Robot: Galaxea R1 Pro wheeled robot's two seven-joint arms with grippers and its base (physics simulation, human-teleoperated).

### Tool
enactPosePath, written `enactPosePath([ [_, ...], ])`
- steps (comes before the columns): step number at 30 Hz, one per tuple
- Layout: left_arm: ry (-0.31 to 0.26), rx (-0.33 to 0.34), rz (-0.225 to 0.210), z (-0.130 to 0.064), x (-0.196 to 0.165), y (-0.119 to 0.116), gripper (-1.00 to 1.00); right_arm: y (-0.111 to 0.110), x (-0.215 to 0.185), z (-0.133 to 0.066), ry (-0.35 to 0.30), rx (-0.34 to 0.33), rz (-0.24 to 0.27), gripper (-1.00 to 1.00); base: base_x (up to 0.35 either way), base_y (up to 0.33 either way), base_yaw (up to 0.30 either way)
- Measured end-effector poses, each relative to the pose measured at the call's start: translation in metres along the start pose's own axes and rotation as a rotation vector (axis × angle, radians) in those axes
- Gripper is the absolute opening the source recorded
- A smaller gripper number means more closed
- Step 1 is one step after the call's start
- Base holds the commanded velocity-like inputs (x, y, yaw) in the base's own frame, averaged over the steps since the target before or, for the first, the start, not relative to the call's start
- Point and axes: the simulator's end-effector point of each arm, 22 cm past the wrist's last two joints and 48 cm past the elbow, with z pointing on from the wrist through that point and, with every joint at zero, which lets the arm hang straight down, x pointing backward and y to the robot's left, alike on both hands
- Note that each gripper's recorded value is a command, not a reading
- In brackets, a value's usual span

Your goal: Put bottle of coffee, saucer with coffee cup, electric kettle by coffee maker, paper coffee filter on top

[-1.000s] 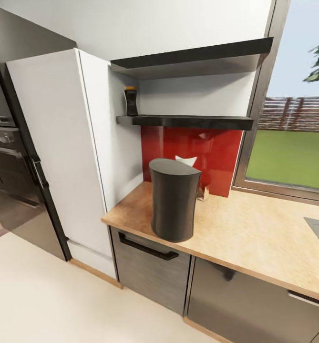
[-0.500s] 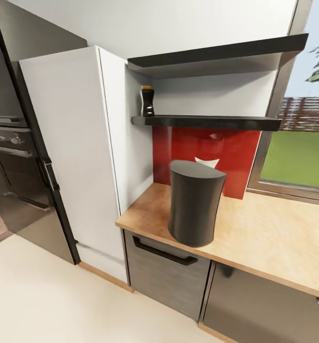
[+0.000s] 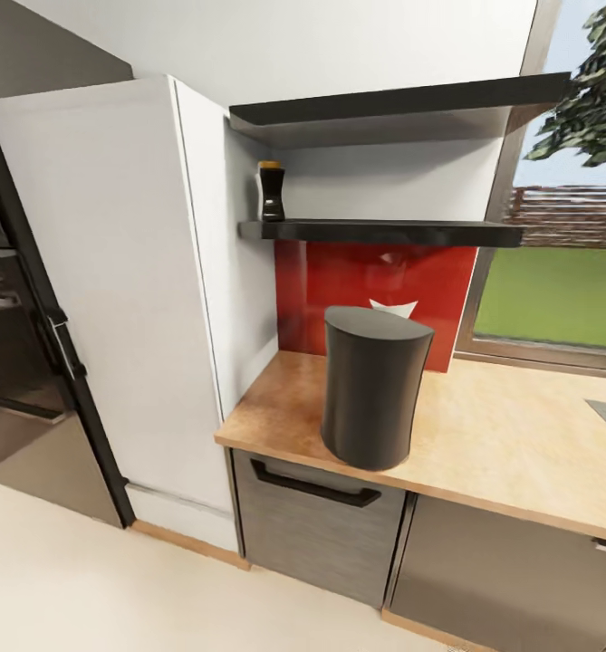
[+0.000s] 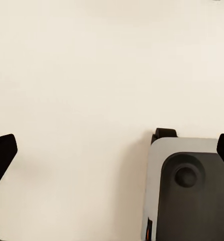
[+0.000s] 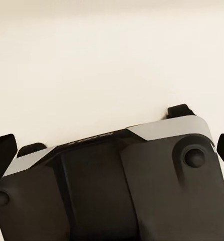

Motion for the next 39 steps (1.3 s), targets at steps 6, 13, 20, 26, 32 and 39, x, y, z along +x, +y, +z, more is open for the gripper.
enactPosePath([
  [6, -0.002, 0.002, 0.003, 0.000, 0.000, -0.001, 1.00, -0.002, 0.000, 0.000, 0.000, 0.006, -0.003, 1.00, 0.001, 0.058, -0.140],
  [13, -0.004, -0.001, 0.003, 0.000, -0.001, 0.001, 1.00, -0.034, -0.011, 0.000, -0.015, 0.049, 0.004, 1.00, 0.000, 0.049, -0.006],
  [20, -0.030, -0.004, 0.002, 0.001, -0.015, 0.004, 1.00, -0.031, -0.013, 0.000, -0.020, 0.043, 0.000, 1.00, 0.000, 0.153, 0.000],
  [26, -0.101, 0.013, 0.009, 0.001, -0.050, -0.006, 1.00, -0.036, -0.014, 0.000, -0.022, 0.051, -0.002, 1.00, 0.000, 0.017, 0.000],
  [32, -0.272, 0.050, 0.012, -0.009, -0.119, -0.036, 1.00, -0.034, -0.014, 0.000, -0.027, 0.053, -0.075, 1.00, 0.000, 0.001, 0.000],
  [39, -0.430, 0.103, 0.043, -0.029, -0.179, -0.077, 1.00, -0.034, -0.015, 0.000, -0.031, 0.059, -0.136, 1.00, 0.000, 0.000, 0.000],
])
